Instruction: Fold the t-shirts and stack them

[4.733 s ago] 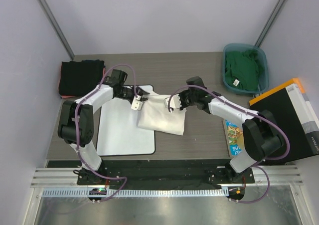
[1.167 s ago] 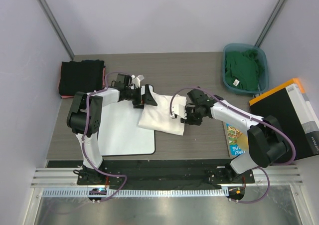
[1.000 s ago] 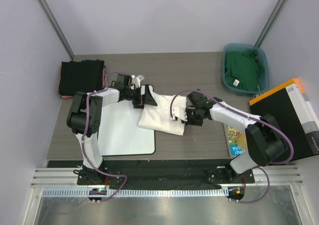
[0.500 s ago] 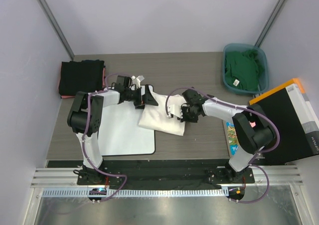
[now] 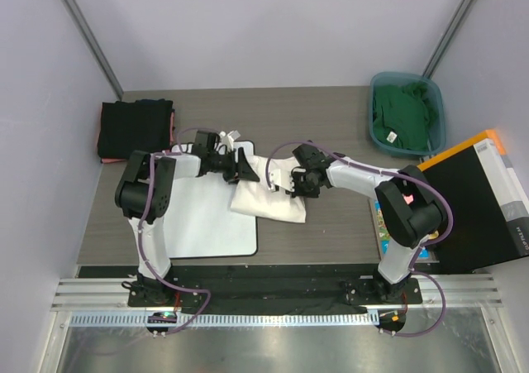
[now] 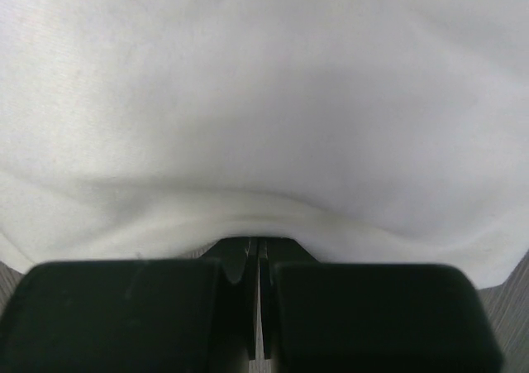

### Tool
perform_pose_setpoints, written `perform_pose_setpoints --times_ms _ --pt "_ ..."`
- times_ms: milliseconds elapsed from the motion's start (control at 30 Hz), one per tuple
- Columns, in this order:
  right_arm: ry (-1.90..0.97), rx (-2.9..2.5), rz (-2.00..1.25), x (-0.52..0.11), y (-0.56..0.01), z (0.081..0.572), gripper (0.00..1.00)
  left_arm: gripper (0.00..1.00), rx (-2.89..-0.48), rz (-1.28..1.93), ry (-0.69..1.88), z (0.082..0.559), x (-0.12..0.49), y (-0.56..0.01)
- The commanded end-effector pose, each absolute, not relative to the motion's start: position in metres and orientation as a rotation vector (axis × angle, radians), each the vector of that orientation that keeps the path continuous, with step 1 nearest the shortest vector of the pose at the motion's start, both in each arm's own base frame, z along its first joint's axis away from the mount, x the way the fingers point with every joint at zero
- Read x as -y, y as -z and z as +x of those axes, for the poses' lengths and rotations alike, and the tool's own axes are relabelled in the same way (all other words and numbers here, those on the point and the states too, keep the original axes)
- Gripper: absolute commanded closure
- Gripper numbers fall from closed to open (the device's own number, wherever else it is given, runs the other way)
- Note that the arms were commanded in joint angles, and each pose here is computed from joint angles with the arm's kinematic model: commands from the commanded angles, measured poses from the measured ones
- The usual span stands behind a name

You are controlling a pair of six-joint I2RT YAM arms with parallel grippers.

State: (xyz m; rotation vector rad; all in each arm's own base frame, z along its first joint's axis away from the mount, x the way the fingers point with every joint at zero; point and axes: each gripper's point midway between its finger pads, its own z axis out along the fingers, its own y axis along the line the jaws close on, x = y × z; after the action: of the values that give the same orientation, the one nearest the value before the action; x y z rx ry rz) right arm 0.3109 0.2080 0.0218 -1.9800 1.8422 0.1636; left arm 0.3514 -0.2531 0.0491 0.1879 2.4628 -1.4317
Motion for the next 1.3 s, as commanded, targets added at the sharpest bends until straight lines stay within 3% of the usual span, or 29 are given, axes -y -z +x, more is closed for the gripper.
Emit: perform_pose_setpoints --times_ms 0,67,367,600,667,767,900,1033,1267 --pt "-0.139 -1.766 -1.941 -0.225 -0.040 0.326 0.97 0.78 -2.588 0.133 1.432 0.328 0.256 -0.017" --pt "-0.132 -1.759 -1.939 -0.225 -0.043 0.327 0.97 1.00 -2.603 0.112 1.424 0.328 0.257 -0.014" --pt "-0.061 -1.703 -1.932 -0.224 -0.063 0.336 0.97 1.00 -2.644 0.178 1.320 0.342 0.257 -0.043" --pt "0.048 -1.618 -1.921 -0.216 -0.096 0.343 0.97 1.00 -2.561 0.239 0.954 0.404 0.226 -0.109" --pt "0.082 -1.597 -1.923 -0.211 -0.103 0.346 0.96 1.00 -2.632 0.248 0.860 0.403 0.214 -0.108" --pt "0.135 -1.549 -1.921 -0.207 -0.119 0.351 0.87 1.00 -2.700 0.231 0.783 0.411 0.196 -0.111" --pt "0.214 -1.510 -1.900 -0.197 -0.140 0.358 0.58 1.00 -2.707 0.269 0.646 0.422 0.167 -0.122" --pt "0.240 -1.468 -1.860 -0.196 -0.165 0.358 0.53 1.00 -2.716 0.293 0.503 0.426 0.137 -0.130" --pt "0.250 -1.428 -1.824 -0.196 -0.187 0.356 0.53 1.00 -2.689 0.270 0.325 0.448 0.087 -0.151"
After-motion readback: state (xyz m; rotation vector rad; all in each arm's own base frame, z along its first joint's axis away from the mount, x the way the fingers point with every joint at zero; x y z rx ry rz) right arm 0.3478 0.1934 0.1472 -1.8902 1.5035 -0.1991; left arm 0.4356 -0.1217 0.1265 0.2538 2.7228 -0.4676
